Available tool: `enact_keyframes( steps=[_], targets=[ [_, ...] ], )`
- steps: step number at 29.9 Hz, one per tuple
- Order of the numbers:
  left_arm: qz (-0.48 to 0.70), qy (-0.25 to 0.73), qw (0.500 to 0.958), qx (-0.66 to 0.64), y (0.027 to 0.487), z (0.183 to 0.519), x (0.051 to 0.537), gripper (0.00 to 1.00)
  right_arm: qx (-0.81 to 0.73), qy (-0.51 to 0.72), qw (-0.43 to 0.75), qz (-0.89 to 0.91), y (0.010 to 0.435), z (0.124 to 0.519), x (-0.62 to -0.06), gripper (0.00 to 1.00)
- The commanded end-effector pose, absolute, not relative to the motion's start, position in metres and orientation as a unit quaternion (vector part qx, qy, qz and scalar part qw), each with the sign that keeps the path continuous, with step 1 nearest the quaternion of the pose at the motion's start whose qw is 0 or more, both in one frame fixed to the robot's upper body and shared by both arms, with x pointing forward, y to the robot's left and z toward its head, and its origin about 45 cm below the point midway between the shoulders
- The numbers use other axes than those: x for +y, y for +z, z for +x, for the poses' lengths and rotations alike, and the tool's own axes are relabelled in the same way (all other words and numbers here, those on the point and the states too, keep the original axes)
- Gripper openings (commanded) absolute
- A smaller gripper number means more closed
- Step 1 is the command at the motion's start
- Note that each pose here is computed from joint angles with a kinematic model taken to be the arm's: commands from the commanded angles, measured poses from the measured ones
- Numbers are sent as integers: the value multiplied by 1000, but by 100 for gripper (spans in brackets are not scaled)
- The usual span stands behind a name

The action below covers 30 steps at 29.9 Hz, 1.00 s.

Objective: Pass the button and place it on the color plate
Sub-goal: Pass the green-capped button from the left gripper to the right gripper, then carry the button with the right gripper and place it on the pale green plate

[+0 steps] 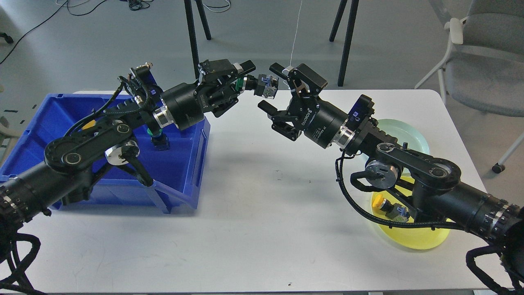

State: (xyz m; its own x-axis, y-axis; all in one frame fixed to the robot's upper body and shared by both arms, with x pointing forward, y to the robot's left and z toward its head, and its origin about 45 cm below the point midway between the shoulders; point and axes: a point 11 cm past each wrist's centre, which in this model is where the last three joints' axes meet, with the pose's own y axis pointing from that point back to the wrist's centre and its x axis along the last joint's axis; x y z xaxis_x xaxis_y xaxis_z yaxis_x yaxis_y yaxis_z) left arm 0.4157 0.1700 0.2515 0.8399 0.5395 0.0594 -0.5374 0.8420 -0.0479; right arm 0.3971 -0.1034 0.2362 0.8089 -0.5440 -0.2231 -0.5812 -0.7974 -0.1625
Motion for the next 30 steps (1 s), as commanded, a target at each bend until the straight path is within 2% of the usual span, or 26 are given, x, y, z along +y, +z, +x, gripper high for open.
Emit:
enact_keyframes(
  steps=[1, 5, 7, 11, 13, 16, 18, 24, 26, 28, 30],
  targets=[
    [-15, 279, 960, -35, 251, 415, 168, 5, 310, 79, 111, -941, 236, 399, -102, 96],
    [-14, 279, 959, -36, 251, 416, 169, 5, 318, 79, 109, -938, 233, 400, -101, 92],
    [-14, 280, 959, -36, 251, 416, 169, 5, 318, 80, 109, -939, 233, 401, -99, 83],
    [-14, 282, 959, -35, 251, 416, 170, 5, 313, 80, 108, -940, 232, 399, -98, 47],
    [-14, 282, 959, -35, 251, 417, 170, 5, 313, 76, 107, -941, 233, 399, -97, 23],
    [-14, 283, 959, -35, 251, 417, 170, 5, 315, 77, 107, -940, 232, 399, -97, 6],
    [-14, 283, 958, -36, 251, 417, 170, 5, 315, 78, 108, -940, 232, 399, -96, 1],
    [-13, 282, 959, -36, 251, 417, 170, 8, 320, 84, 114, -937, 232, 398, -91, 1],
    [-16, 283, 958, -36, 252, 417, 170, 19, 321, 84, 114, -936, 232, 398, -91, 1],
    [-18, 285, 958, -36, 253, 418, 171, 38, 320, 85, 115, -936, 232, 397, -90, 1],
    [-21, 287, 957, -34, 253, 418, 171, 86, 321, 87, 115, -936, 230, 396, -90, 1]
  ],
)
